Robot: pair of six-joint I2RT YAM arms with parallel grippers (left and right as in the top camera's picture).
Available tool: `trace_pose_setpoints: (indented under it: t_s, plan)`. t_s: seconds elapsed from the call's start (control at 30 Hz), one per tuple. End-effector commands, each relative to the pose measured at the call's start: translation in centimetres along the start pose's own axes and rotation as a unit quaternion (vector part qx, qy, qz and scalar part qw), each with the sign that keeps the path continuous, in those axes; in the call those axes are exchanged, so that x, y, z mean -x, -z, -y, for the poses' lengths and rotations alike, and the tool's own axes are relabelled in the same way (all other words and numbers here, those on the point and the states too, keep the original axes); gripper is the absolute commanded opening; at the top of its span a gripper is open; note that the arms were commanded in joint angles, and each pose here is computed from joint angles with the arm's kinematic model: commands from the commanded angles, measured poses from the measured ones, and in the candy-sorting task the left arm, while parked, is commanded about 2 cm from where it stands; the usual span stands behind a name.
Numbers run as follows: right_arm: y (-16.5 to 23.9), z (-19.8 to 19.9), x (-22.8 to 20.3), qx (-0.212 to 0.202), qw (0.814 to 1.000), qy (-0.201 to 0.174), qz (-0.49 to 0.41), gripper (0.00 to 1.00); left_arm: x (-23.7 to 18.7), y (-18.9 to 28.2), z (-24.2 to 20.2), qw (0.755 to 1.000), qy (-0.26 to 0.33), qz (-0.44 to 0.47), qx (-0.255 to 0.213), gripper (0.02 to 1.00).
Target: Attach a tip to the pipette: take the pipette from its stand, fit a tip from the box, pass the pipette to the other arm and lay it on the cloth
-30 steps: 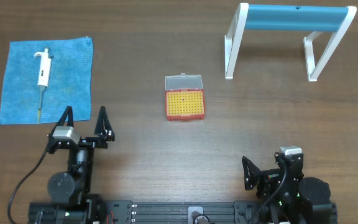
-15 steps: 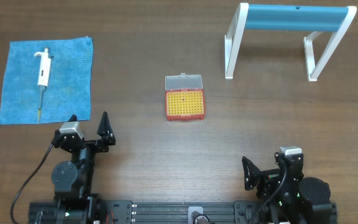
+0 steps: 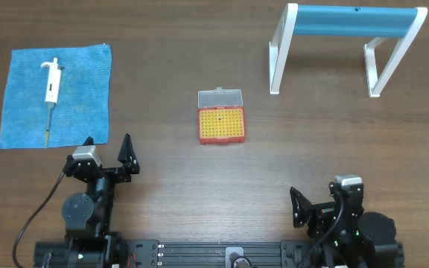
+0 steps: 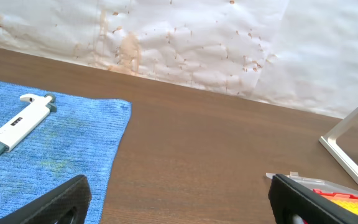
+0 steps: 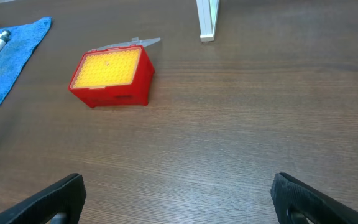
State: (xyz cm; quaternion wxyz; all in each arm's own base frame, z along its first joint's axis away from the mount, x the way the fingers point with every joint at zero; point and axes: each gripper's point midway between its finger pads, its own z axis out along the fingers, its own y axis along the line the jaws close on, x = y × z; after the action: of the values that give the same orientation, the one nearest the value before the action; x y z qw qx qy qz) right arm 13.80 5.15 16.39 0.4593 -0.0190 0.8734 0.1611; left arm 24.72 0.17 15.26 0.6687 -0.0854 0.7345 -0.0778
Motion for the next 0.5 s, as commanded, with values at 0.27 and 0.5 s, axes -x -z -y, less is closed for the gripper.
trace_pose_setpoints:
  t_s: [0.27,0.5]
  plan:
    - [-0.5,0.8,2.6,-0.022,0.998,0.023,0.056,0.974,-0.1,0.1,0.2,1.0,-0.005,-0.001,-0.004,0.923]
    - [-2.5,4.3,11.7,-0.141,0.927,0.16,0.309,0.974,-0.1,0.1,0.2,1.0,-0.005,-0.001,-0.004,0.923]
